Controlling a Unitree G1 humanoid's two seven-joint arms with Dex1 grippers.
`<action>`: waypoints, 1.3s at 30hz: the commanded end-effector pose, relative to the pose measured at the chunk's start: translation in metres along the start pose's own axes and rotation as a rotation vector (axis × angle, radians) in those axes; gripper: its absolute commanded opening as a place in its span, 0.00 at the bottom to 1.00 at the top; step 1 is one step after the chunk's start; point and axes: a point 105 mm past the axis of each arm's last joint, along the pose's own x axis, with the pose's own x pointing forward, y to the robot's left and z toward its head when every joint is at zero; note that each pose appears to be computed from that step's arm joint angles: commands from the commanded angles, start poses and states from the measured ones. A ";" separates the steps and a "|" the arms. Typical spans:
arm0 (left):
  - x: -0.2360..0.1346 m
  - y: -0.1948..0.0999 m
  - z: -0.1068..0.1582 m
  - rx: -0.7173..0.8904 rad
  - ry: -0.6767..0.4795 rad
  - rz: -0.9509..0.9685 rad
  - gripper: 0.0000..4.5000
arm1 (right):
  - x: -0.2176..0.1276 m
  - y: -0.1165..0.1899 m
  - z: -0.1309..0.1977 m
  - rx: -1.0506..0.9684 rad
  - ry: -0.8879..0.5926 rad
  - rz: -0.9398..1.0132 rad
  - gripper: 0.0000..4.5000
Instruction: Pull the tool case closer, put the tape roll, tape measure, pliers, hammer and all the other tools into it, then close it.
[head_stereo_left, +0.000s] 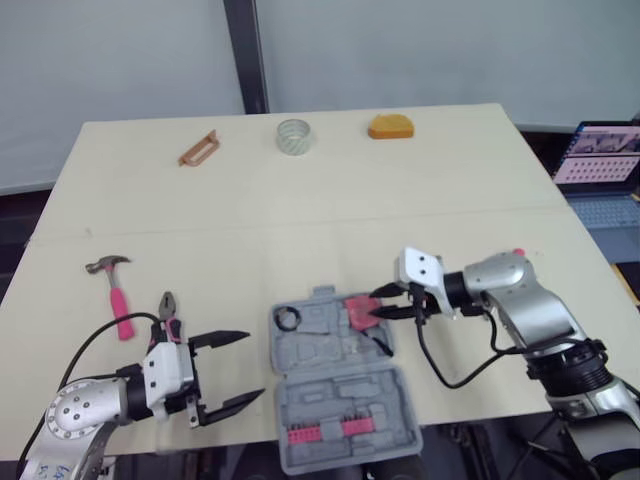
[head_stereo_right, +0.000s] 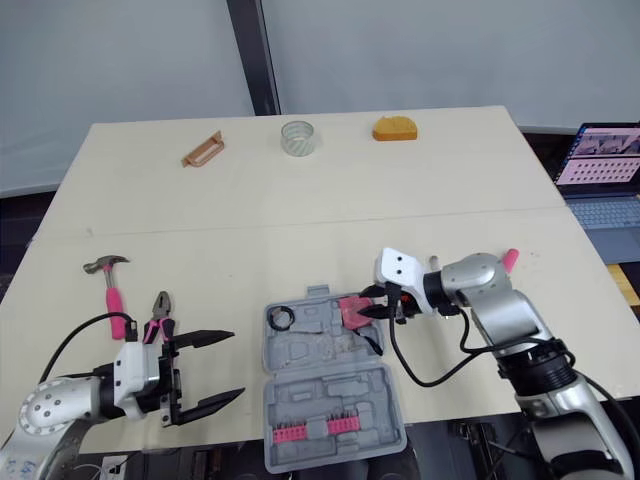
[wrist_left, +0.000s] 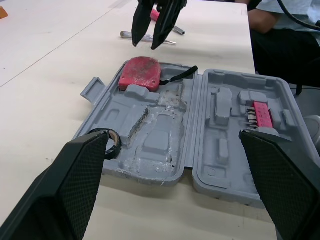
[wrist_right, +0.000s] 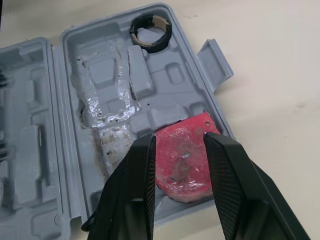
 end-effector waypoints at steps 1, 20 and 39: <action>-0.003 0.001 0.005 0.029 -0.002 -0.001 1.00 | 0.000 -0.007 -0.002 -0.012 -0.050 -0.041 0.36; -0.009 0.002 0.006 0.039 0.017 -0.003 1.00 | 0.020 -0.003 -0.036 0.068 -0.081 -0.066 0.36; -0.013 0.005 0.008 0.051 0.028 -0.012 1.00 | 0.031 0.005 -0.065 0.126 -0.073 -0.099 0.36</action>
